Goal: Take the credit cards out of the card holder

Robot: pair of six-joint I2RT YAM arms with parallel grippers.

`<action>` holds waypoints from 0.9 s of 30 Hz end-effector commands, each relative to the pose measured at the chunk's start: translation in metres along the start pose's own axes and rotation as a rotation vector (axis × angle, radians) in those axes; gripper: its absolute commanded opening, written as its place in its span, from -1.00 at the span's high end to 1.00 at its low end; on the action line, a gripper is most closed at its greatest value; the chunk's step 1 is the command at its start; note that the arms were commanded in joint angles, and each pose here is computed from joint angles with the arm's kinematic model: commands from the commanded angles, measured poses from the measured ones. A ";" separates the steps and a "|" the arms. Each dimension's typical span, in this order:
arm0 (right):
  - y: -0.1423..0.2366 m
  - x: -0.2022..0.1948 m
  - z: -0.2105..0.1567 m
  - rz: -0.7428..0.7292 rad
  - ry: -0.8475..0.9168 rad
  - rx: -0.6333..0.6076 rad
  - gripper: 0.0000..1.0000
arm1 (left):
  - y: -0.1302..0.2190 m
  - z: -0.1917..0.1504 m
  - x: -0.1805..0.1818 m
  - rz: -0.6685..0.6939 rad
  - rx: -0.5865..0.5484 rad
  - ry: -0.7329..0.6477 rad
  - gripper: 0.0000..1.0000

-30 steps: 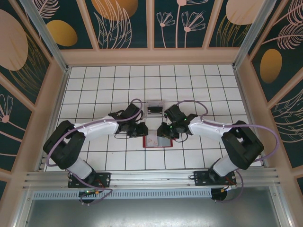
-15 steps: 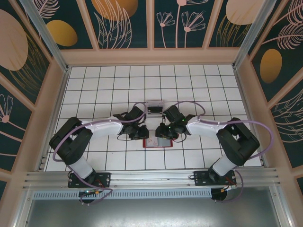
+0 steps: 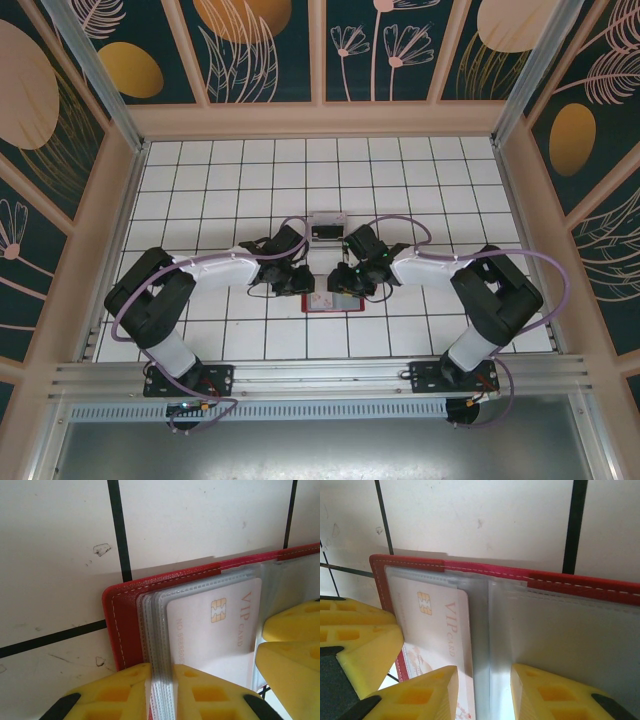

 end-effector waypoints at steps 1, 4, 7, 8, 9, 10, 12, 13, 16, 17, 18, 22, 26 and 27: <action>-0.005 -0.011 -0.001 -0.050 -0.008 0.006 0.32 | -0.007 -0.010 0.011 0.054 0.036 0.014 0.59; -0.005 -0.013 -0.001 -0.075 -0.011 0.003 0.32 | -0.007 -0.010 0.011 0.053 0.038 0.016 0.59; -0.003 -0.013 0.000 -0.107 -0.011 -0.010 0.32 | -0.007 -0.011 0.012 0.052 0.040 0.014 0.59; -0.003 -0.013 0.000 -0.123 -0.007 -0.016 0.32 | -0.007 -0.011 0.011 0.052 0.041 0.013 0.59; -0.002 -0.012 0.001 -0.136 -0.004 -0.019 0.32 | -0.007 -0.011 0.011 0.053 0.040 0.013 0.59; -0.002 -0.011 0.001 -0.143 -0.001 -0.023 0.32 | -0.008 -0.011 0.011 0.053 0.041 0.014 0.59; -0.002 -0.009 0.001 -0.154 0.005 -0.025 0.32 | -0.008 -0.011 0.012 0.053 0.041 0.013 0.59; -0.002 -0.008 0.002 -0.158 0.007 -0.027 0.31 | -0.008 -0.011 0.012 0.053 0.041 0.013 0.59; -0.004 -0.008 0.001 -0.178 0.010 -0.023 0.30 | -0.008 -0.010 0.012 0.051 0.041 0.011 0.59; -0.004 -0.007 0.001 -0.183 0.013 -0.024 0.29 | -0.008 -0.011 0.011 0.052 0.041 0.011 0.59; -0.005 -0.007 0.001 -0.189 0.014 -0.021 0.28 | -0.008 -0.010 0.011 0.052 0.041 0.011 0.59; -0.007 -0.007 0.000 -0.203 0.015 -0.018 0.29 | -0.009 -0.011 0.012 0.053 0.044 0.011 0.59; -0.007 -0.009 0.000 -0.218 0.010 -0.023 0.36 | -0.009 -0.011 0.012 0.053 0.045 0.008 0.59; -0.007 -0.009 0.000 -0.221 0.009 -0.025 0.38 | -0.009 -0.011 0.012 0.053 0.045 0.009 0.59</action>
Point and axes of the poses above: each hand's point on the last joint's axis, 136 mm out from that joint toward the fingers, its own y axis back along the fingers, its own x axis along the line the jaws close on, z = x × y, the point moved 8 cm from there along y, back along the fingers, and after that the axes turned 9 degrees about -y, right-handed, at the moved point
